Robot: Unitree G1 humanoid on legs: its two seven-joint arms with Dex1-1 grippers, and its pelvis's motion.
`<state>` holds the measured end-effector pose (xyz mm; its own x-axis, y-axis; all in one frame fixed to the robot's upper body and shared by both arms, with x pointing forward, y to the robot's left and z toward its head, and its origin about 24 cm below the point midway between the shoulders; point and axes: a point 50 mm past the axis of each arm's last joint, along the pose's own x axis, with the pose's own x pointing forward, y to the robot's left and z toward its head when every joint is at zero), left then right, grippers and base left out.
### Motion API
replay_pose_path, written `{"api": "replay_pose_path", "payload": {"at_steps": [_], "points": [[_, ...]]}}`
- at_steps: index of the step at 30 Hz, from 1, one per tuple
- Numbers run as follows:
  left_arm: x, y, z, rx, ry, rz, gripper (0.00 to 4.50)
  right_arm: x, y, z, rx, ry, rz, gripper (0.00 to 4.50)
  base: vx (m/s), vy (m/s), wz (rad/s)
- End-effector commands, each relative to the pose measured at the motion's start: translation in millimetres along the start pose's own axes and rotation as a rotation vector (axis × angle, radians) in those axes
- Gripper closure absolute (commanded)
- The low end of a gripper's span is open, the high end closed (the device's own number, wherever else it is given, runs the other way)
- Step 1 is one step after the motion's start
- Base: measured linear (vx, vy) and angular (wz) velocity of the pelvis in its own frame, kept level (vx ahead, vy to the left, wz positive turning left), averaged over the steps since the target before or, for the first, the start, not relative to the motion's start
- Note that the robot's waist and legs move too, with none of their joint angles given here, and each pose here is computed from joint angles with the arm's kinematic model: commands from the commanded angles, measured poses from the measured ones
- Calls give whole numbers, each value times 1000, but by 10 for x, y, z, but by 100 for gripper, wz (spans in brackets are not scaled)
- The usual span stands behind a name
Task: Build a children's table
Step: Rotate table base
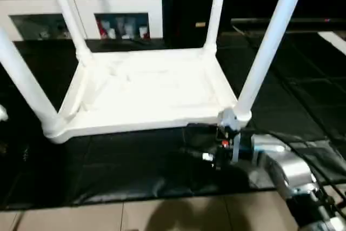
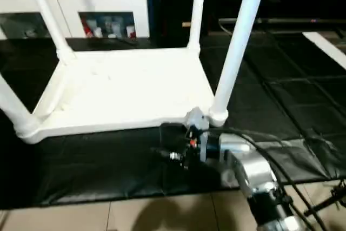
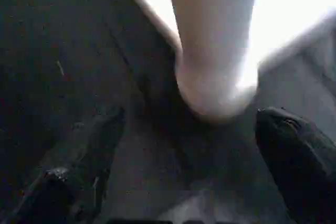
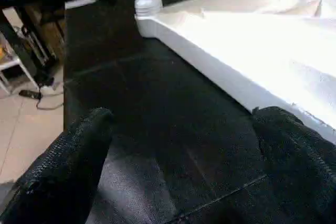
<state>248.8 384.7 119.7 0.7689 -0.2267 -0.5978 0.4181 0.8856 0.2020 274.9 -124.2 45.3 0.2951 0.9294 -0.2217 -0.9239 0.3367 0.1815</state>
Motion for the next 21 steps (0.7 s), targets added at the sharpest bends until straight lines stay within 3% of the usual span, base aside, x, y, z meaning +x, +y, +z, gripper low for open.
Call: {"api": "replay_pose_path", "payload": {"at_steps": [1, 5, 15, 20, 21], "points": [[84, -23, 53, -30, -83, -13, 2, -10, -106, -21, -43, 59, -130, 0, 0, 0, 0], [175, -50, 132, -60, -153, -34, 2, -4, -181, -60, -74, 110, -208, 0, 0, 0, 0], [491, -188, 313, -149, -286, -146, 2, 183, -308, -138, -13, 168, -367, 0, 0, 0, 0], [539, -282, 373, -180, -316, -261, 2, 234, -382, -153, -41, 208, -429, 0, 0, 0, 0], [521, -361, 373, -176, -305, -360, 2, 256, -437, -136, -47, 210, -472, 0, 0, 0, 0]]}}
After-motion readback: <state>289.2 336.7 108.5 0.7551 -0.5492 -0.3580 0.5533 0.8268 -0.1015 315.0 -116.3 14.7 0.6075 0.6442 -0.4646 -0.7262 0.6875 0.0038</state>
